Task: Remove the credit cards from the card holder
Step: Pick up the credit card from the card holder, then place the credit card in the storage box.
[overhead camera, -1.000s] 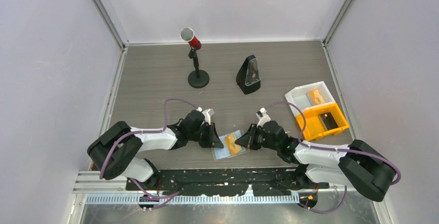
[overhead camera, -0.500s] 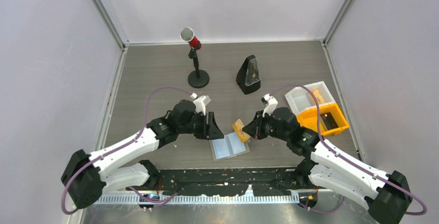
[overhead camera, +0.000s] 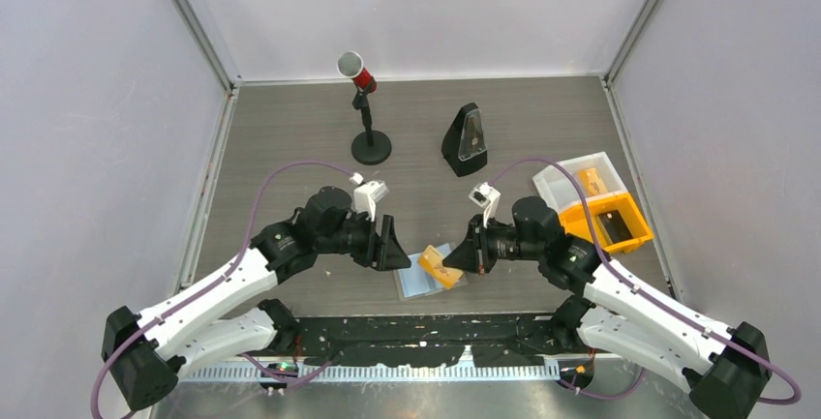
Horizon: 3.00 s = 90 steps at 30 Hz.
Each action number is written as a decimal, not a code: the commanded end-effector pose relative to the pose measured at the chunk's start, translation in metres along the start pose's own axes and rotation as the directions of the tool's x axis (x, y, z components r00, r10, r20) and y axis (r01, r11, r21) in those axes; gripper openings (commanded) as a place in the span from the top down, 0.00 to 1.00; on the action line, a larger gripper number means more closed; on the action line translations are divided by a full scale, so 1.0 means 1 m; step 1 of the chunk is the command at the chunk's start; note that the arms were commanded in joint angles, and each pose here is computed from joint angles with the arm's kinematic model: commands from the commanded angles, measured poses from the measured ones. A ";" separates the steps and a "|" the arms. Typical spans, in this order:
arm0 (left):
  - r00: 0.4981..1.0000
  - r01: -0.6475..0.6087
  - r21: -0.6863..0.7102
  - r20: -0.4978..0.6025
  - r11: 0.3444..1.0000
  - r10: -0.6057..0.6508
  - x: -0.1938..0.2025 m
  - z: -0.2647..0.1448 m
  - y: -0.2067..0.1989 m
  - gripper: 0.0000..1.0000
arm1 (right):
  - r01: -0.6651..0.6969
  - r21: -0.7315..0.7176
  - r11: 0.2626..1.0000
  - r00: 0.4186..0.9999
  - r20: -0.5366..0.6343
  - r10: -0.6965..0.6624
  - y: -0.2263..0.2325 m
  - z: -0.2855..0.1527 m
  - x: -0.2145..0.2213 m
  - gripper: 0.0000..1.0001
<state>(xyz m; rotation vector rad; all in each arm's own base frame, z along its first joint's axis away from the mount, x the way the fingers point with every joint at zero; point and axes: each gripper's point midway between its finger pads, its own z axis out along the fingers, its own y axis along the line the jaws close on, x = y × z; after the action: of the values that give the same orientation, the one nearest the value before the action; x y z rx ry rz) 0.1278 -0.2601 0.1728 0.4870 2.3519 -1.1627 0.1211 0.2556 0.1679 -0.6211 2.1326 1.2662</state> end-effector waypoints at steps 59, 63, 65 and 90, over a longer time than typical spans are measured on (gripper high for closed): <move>0.958 0.110 0.180 0.244 0.978 -0.153 -0.034 -0.007 -0.026 0.33 | -0.181 -0.078 0.980 0.825 0.530 0.195 0.005 -0.030 -0.087 0.95; 0.968 0.068 0.097 0.235 0.993 -0.089 -0.030 -0.015 -0.017 0.08 | -0.170 0.078 0.982 0.817 0.569 0.097 -0.018 -0.049 -0.110 0.95; 0.975 0.041 0.053 0.214 0.998 -0.051 -0.027 -0.020 -0.013 0.01 | -0.177 0.174 0.969 0.815 0.577 0.046 -0.035 -0.061 -0.121 0.95; 0.984 -0.134 -0.228 0.086 0.964 0.157 0.002 -0.056 0.033 0.01 | -0.673 0.641 0.368 0.644 0.753 -0.133 -0.252 -0.266 -0.137 0.95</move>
<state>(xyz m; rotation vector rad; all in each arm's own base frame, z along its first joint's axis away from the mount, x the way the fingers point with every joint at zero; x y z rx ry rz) 0.1303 -0.1970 0.1719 0.4641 2.3030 -0.8302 0.3148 -0.0502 0.1958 0.7167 1.8500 0.2403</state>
